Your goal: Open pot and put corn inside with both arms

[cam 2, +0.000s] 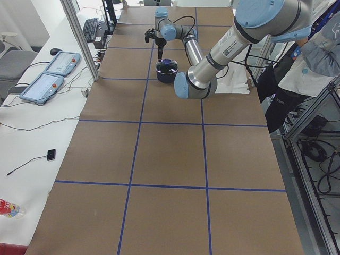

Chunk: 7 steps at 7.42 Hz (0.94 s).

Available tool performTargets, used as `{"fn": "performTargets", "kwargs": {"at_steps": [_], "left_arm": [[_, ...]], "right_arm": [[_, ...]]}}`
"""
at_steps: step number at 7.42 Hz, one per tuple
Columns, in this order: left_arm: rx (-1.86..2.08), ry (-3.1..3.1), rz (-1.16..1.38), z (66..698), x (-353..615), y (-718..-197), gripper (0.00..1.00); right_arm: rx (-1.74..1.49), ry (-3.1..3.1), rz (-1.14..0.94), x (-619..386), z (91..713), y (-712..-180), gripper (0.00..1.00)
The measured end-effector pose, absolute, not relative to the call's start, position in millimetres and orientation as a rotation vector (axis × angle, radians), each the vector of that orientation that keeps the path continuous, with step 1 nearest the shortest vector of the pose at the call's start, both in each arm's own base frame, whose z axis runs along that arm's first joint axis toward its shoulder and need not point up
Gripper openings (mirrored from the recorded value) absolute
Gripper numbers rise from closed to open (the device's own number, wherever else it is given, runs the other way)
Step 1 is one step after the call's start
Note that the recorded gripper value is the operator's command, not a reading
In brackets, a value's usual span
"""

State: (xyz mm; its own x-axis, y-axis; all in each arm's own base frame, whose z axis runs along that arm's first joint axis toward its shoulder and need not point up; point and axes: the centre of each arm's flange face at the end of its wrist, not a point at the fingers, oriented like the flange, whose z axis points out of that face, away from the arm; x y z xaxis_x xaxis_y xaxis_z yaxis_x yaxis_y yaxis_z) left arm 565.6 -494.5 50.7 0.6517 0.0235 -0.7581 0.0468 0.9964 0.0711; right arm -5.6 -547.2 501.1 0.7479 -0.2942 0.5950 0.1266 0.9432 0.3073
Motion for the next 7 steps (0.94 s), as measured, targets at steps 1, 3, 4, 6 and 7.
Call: {"fn": "performTargets", "kwargs": {"at_steps": [1,3,4,6,7], "left_arm": [[0.082,0.855,-0.005,52,572,-491,0.98],[0.069,0.849,0.016,56,585,-479,0.98],[0.062,0.848,0.026,58,592,-472,0.98],[0.049,0.843,0.038,65,601,-463,0.97],[0.046,0.843,0.039,67,603,-461,0.97]], "right_arm": [[0.254,-0.69,-0.232,-5,502,-547,1.0],[0.253,-0.69,-0.233,-6,503,-546,1.0],[0.252,-0.69,-0.233,-6,503,-546,1.0],[0.25,-0.689,-0.232,-6,504,-546,1.0],[0.249,-0.689,-0.232,-6,505,-547,1.0]]}}
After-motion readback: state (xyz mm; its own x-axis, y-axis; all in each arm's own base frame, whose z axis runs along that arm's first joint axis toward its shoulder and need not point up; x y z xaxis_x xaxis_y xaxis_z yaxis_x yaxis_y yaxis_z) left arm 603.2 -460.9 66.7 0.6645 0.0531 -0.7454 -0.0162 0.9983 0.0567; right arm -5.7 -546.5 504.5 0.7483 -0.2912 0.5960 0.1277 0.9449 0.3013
